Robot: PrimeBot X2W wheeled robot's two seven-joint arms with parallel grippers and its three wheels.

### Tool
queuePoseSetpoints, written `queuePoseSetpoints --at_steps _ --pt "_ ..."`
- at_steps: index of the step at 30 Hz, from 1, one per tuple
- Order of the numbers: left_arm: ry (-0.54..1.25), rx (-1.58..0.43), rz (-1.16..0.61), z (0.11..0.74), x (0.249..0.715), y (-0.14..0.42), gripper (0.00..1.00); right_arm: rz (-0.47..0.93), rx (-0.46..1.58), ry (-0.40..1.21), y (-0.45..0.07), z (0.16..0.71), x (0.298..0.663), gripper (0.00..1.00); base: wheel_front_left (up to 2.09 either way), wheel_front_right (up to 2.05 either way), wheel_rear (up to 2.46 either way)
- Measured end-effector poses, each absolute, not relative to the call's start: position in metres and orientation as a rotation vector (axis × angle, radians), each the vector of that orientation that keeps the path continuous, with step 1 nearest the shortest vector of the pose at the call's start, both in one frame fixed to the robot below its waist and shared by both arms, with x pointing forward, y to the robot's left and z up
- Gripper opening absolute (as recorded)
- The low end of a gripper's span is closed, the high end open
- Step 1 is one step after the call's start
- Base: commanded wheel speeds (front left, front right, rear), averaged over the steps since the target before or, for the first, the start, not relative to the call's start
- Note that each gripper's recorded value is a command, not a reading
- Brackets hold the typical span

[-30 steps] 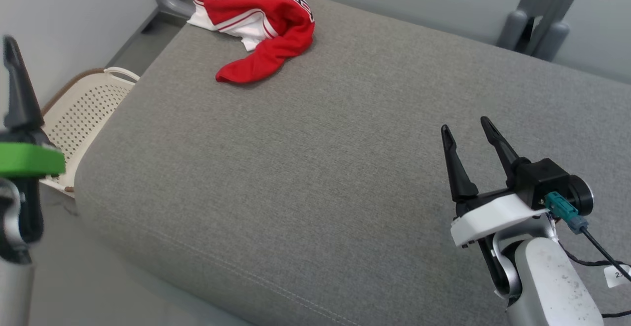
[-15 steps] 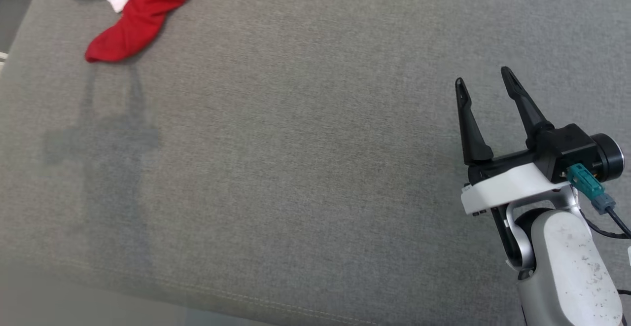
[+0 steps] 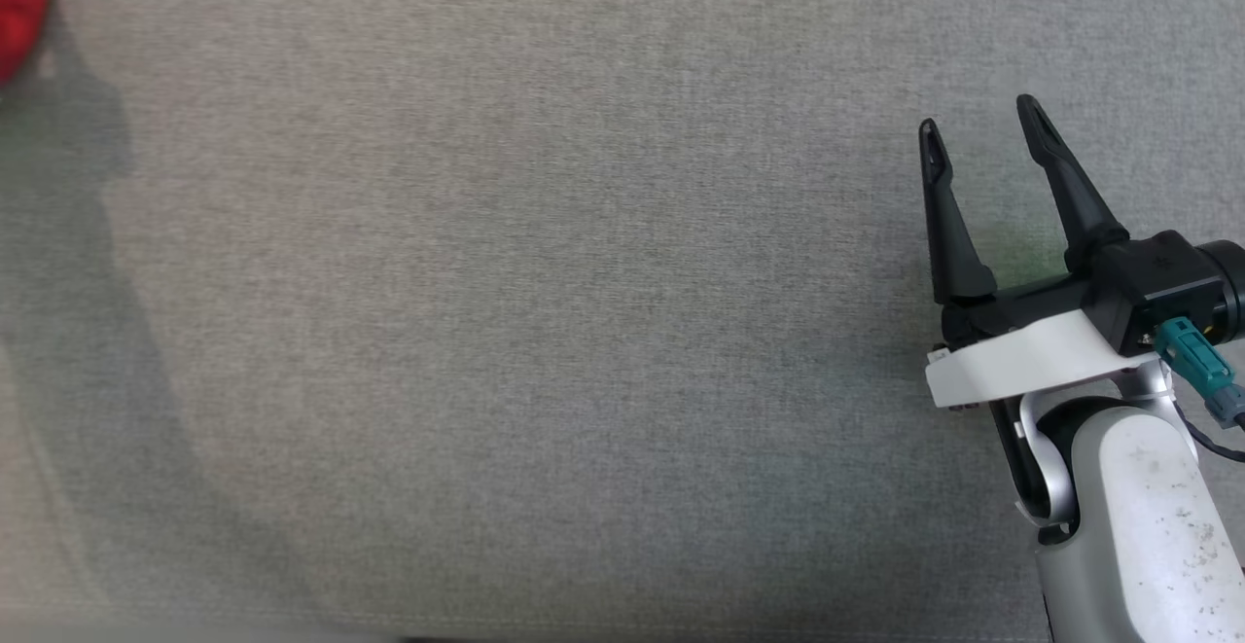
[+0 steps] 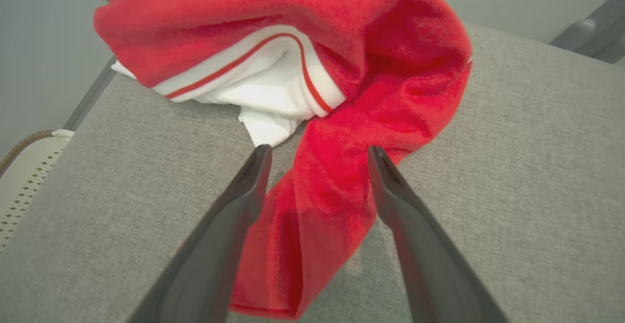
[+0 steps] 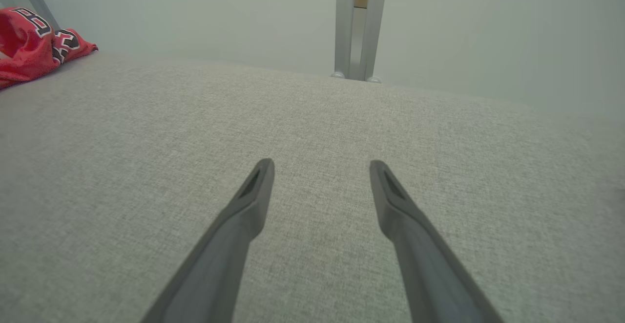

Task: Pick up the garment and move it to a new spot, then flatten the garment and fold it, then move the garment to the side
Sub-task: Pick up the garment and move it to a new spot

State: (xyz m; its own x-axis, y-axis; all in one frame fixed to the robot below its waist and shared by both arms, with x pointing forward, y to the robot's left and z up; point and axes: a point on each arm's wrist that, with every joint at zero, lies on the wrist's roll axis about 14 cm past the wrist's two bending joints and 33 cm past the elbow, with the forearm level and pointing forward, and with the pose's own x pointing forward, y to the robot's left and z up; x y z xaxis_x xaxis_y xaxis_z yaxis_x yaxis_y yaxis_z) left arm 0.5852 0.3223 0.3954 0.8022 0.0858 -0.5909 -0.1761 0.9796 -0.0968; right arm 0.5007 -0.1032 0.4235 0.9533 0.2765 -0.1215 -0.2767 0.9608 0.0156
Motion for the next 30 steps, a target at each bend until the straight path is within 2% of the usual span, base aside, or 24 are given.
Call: queuePoseSetpoints --at_steps 4,5,6,7,9,17,21,30 --pt "0.713 -0.165 0.152 0.359 0.581 0.316 1.0 0.251 -0.014 0.158 -0.116 0.41 0.499 1.0 0.0 0.0 0.0" --pt "0.728 -0.174 0.159 0.353 0.58 0.316 0.88 0.246 -0.016 0.165 -0.118 0.407 0.499 1.0 0.0 0.0 0.0" --pt "0.739 -0.177 0.16 0.348 0.58 0.315 0.71 0.242 -0.017 0.171 -0.12 0.405 0.498 1.0 0.0 0.0 0.0" --pt "0.748 -0.178 0.163 0.345 0.579 0.315 0.5 0.241 -0.018 0.175 -0.12 0.404 0.498 1.0 0.0 0.0 0.0" --pt "0.756 -0.183 0.157 0.342 0.579 0.312 0.0 0.239 -0.019 0.176 -0.121 0.404 0.498 1.0 0.0 0.0 0.0" --pt "0.622 -0.211 0.149 0.376 0.585 0.313 0.0 0.245 0.0 0.132 -0.118 0.419 0.498 1.0 0.0 0.0 0.0" --pt "0.493 -0.275 0.123 0.419 0.598 0.306 0.0 0.245 0.018 0.106 -0.117 0.431 0.494 1.0 0.0 0.0 0.0" --pt "0.253 -0.244 -0.051 0.532 0.611 0.255 0.0 0.202 0.061 0.045 -0.132 0.463 0.47 1.0 0.0 0.0 0.0"
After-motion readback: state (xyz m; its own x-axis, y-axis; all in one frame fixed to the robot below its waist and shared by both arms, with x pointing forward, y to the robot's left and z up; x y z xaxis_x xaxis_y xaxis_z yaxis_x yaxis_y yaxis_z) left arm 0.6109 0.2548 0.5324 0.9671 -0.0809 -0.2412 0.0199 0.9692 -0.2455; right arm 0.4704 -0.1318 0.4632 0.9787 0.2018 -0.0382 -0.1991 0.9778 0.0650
